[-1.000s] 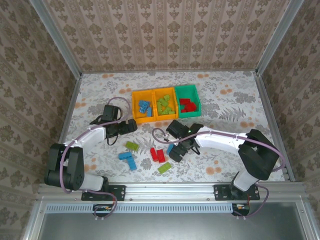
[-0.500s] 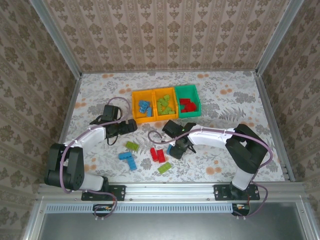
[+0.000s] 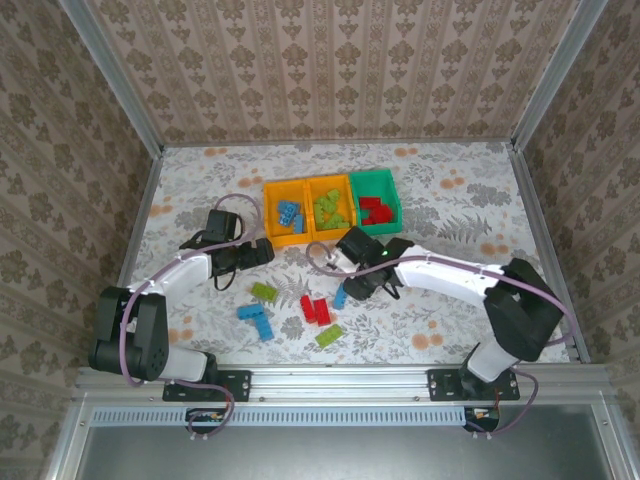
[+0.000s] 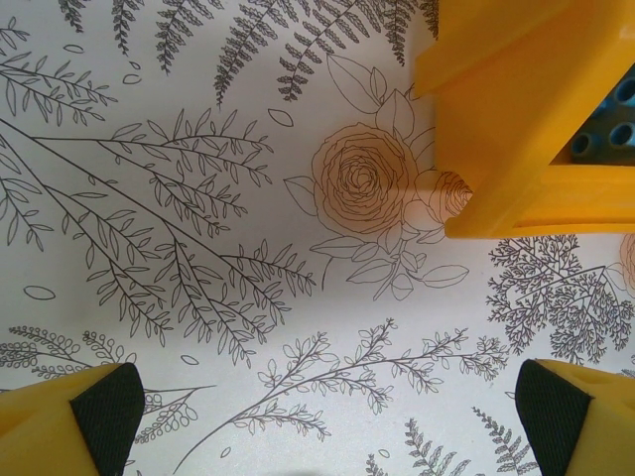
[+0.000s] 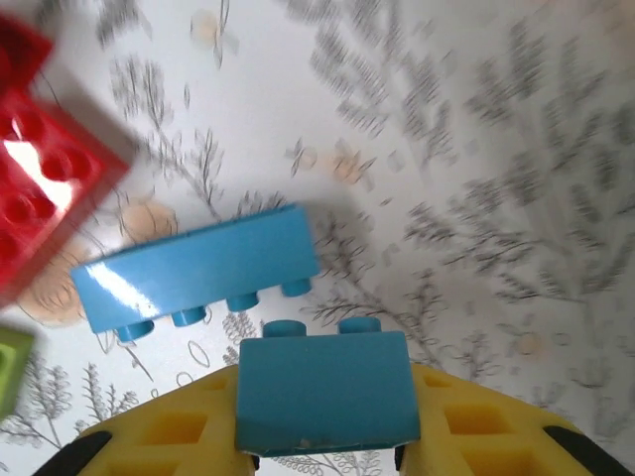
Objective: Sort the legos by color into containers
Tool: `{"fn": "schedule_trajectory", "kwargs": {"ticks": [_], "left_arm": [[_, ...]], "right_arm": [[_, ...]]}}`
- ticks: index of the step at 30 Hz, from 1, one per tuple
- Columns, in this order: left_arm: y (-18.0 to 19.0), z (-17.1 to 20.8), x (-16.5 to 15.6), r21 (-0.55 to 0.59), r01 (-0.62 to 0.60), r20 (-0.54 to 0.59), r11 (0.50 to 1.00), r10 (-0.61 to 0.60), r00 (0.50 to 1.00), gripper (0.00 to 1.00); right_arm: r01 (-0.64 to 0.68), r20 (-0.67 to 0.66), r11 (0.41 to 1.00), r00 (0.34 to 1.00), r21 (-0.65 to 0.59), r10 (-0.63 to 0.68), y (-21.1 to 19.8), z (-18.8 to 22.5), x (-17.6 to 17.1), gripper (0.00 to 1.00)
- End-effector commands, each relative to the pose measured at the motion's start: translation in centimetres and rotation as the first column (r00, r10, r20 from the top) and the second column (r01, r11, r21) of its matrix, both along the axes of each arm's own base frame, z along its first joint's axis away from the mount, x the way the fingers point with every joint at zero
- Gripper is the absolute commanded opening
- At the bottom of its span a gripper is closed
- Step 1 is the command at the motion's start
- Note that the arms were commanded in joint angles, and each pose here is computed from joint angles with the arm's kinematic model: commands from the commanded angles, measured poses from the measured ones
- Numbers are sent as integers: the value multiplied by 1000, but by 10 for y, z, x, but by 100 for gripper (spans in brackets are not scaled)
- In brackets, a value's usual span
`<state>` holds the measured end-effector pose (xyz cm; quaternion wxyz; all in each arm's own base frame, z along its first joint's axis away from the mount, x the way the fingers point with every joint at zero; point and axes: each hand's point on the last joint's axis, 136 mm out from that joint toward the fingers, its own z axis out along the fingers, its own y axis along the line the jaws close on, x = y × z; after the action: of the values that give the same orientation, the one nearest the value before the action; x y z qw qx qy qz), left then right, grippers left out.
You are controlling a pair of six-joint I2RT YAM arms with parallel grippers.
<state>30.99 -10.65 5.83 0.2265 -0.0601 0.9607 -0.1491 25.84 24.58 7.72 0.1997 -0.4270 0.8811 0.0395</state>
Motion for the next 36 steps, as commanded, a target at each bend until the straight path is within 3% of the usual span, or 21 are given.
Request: {"fn": "schedule_trajectory", "kwargs": {"ticks": [1, 6, 12, 18, 23, 30, 36], "left_arm": [[-1, 3, 1, -7, -10, 3, 1000, 10, 1000, 100], [1, 4, -2, -1, -11, 9, 1000, 11, 1000, 100], [1, 6, -4, -3, -11, 13, 1000, 11, 1000, 100], [3, 7, -7, 4, -13, 19, 1000, 13, 1000, 100], [2, 8, -8, -1, -11, 23, 1000, 11, 1000, 100], [4, 12, -9, 21, -6, 48, 1000, 5, 999, 100], [-1, 15, -9, 29, 26, 62, 999, -28, 998, 100]], "right_arm": [[52, 42, 974, 997, 221, -63, 23, 41, 17, 34], [166, -21, 860, 984, 482, -177, 60, 79, 48, 32], [403, -258, 737, 915, 543, -311, 105, 83, 91, 30], [586, -479, 543, 809, 602, -341, 139, 85, 134, 30], [688, -525, 503, 725, 524, -445, 140, 68, 157, 36], [722, -519, 455, 691, 521, -502, 140, 65, 179, 38], [731, -531, 450, 682, 513, -503, 142, 61, 184, 57]]}}
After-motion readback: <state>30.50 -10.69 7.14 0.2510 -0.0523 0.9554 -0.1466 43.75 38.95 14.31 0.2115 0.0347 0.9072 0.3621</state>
